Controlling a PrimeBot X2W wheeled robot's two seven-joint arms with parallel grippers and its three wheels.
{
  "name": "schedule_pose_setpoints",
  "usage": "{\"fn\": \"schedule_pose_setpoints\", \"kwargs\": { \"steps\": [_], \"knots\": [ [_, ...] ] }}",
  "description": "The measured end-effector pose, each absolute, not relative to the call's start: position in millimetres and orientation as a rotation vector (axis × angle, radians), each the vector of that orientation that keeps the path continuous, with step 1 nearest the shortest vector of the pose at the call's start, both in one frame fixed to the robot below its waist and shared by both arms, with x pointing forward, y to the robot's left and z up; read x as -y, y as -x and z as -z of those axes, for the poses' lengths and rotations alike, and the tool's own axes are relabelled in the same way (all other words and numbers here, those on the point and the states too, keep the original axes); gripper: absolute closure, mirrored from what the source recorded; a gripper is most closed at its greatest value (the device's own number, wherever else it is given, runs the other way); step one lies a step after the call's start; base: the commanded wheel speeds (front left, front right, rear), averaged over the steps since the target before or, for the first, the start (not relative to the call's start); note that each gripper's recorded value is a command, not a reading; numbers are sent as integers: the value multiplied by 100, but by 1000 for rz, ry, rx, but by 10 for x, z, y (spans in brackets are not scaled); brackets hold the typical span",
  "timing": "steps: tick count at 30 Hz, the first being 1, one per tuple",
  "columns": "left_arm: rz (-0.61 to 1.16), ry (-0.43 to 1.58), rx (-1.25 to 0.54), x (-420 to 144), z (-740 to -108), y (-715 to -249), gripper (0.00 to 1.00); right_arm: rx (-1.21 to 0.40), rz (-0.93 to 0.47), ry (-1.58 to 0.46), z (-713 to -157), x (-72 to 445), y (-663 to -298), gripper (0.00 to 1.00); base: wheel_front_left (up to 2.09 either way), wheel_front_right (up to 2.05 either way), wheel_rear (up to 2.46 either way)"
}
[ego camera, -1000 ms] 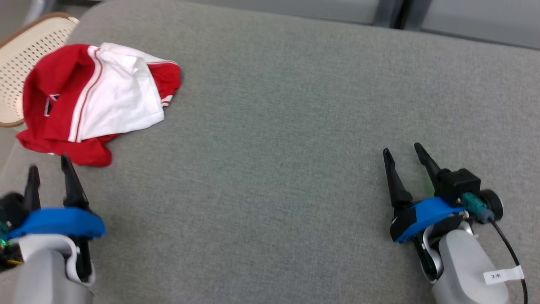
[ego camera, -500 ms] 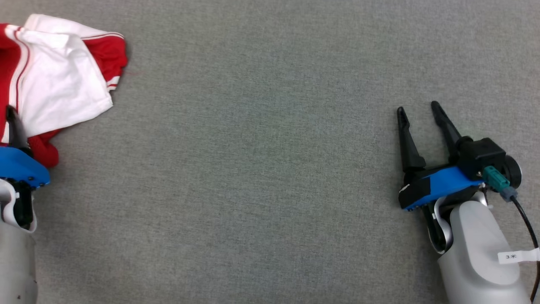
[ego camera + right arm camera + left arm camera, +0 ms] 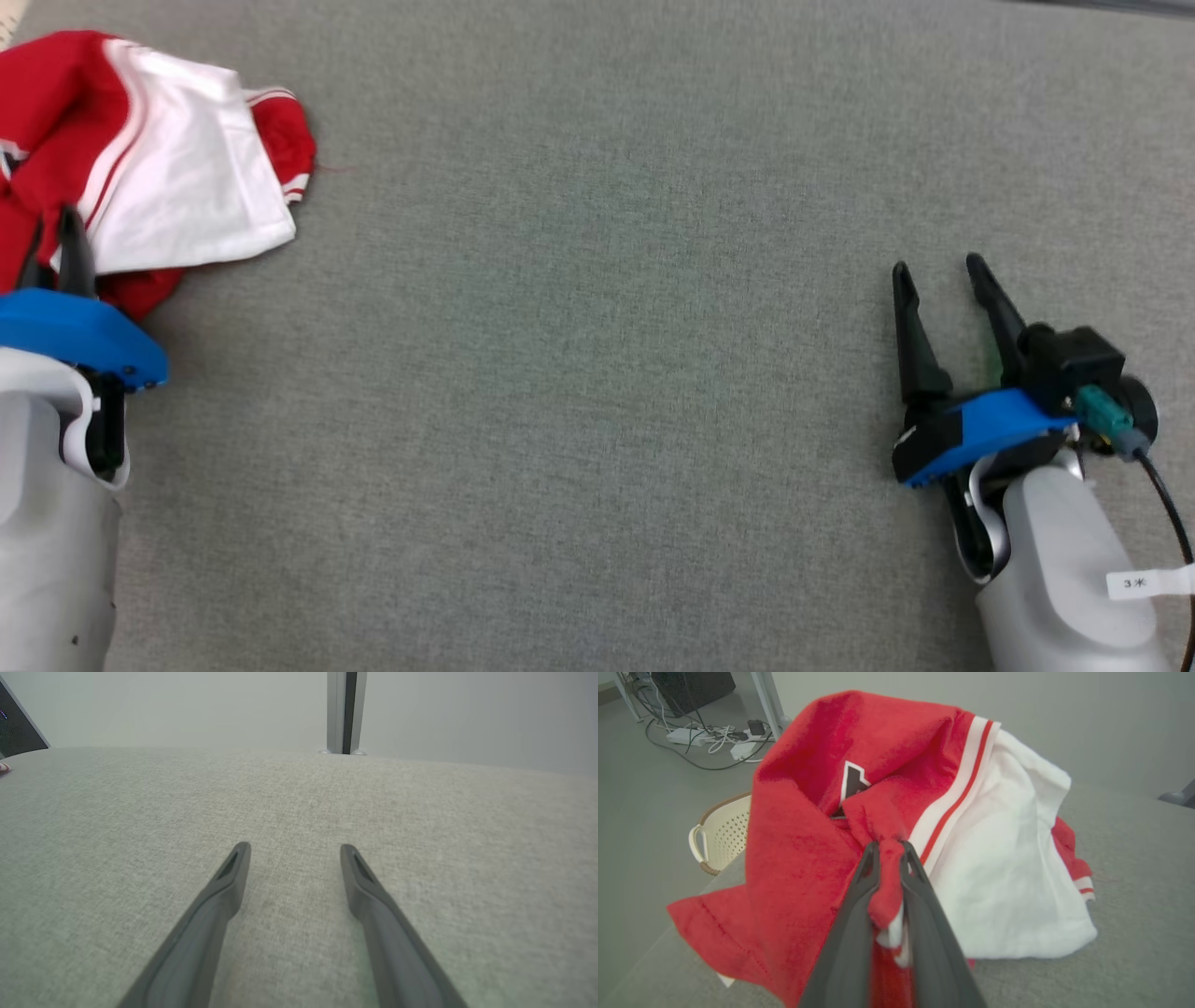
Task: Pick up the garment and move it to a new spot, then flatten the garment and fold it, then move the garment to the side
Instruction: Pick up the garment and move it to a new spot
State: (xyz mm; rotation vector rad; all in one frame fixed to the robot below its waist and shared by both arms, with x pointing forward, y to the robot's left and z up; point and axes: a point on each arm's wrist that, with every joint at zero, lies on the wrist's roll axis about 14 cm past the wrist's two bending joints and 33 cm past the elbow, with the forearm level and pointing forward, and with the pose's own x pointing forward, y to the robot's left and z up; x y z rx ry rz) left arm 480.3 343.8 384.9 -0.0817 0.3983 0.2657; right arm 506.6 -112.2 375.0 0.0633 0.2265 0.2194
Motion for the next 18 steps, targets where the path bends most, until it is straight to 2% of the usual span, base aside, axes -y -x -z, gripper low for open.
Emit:
{"fn": "schedule_pose_setpoints", "kwargs": {
  "steps": [4, 8, 13, 18],
  "knots": [
    [-171, 43, -229, -3276, -4428, -5036, 100, -240, -224, -82, -3806, 1106, -4909, 0, 0, 0, 0],
    [-30, 29, -55, -2859, -5022, -5250, 100, -243, -215, -101, -3886, 1143, -4744, 0, 0, 0, 0],
    [191, 65, 110, -2040, -5586, -5369, 100, -229, -172, -112, -4014, 1320, -4555, 0, 0, 0, 0],
    [436, 171, 178, -964, -5822, -5327, 100, -221, -96, -113, -4089, 1622, -4349, 0, 0, 0, 0]
  ]
}}
